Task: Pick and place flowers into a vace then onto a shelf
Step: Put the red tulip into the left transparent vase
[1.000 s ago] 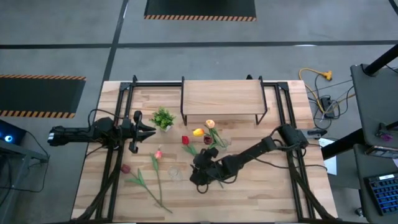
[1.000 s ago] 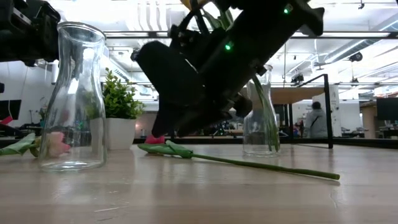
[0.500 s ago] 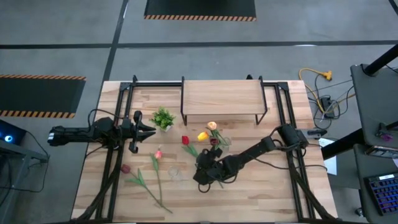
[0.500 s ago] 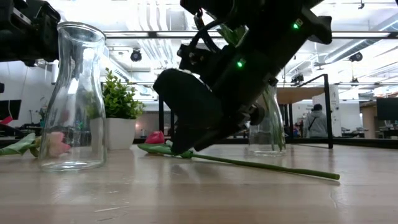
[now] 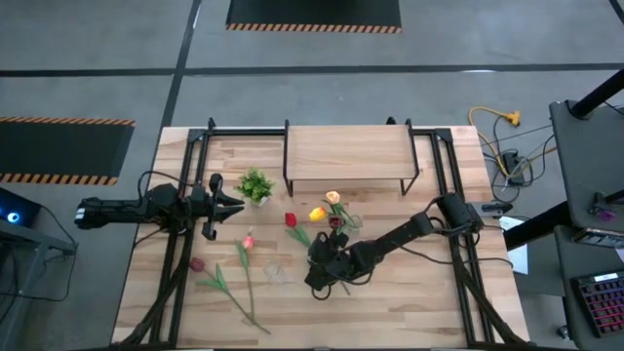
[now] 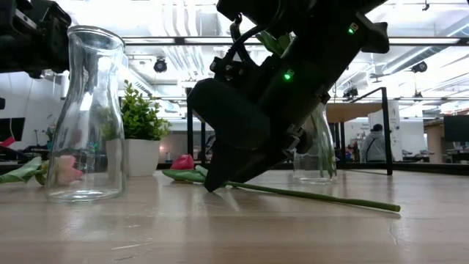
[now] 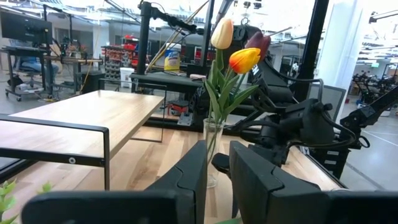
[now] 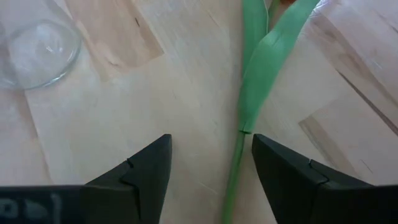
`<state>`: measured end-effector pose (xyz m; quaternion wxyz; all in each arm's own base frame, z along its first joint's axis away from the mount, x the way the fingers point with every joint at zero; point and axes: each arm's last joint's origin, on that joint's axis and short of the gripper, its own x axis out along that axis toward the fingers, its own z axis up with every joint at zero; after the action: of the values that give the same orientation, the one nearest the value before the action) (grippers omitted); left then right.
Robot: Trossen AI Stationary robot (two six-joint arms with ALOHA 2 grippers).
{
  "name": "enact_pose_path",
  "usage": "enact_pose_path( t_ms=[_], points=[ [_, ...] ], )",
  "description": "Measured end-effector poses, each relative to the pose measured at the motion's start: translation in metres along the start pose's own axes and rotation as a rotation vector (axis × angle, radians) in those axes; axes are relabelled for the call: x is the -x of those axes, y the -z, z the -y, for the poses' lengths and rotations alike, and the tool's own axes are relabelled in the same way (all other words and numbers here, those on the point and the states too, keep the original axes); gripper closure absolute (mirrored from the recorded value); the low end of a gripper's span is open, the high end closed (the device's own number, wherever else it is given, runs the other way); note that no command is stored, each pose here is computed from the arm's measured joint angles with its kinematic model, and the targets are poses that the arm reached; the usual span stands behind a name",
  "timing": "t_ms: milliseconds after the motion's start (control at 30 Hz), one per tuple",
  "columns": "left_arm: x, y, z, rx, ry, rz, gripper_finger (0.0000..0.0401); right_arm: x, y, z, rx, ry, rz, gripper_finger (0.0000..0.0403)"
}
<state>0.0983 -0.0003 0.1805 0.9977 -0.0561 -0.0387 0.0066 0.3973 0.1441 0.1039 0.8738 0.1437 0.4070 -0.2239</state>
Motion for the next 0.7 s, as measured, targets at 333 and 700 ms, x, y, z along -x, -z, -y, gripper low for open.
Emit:
enact_pose_path(
  t_ms=[333, 700],
  points=[
    [0.0000, 0.0000, 0.0000, 0.000, 0.000, 0.000, 0.0350, 0.0005, 0.0025, 0.0018, -0.010, 0.000, -0.044, 0.0314],
    [0.0000, 0.0000, 0.0000, 0.000, 0.000, 0.000, 0.0350, 0.0047, 0.0075, -0.0004, 0.009, -0.012, -0.085, 0.0393]
  ],
)
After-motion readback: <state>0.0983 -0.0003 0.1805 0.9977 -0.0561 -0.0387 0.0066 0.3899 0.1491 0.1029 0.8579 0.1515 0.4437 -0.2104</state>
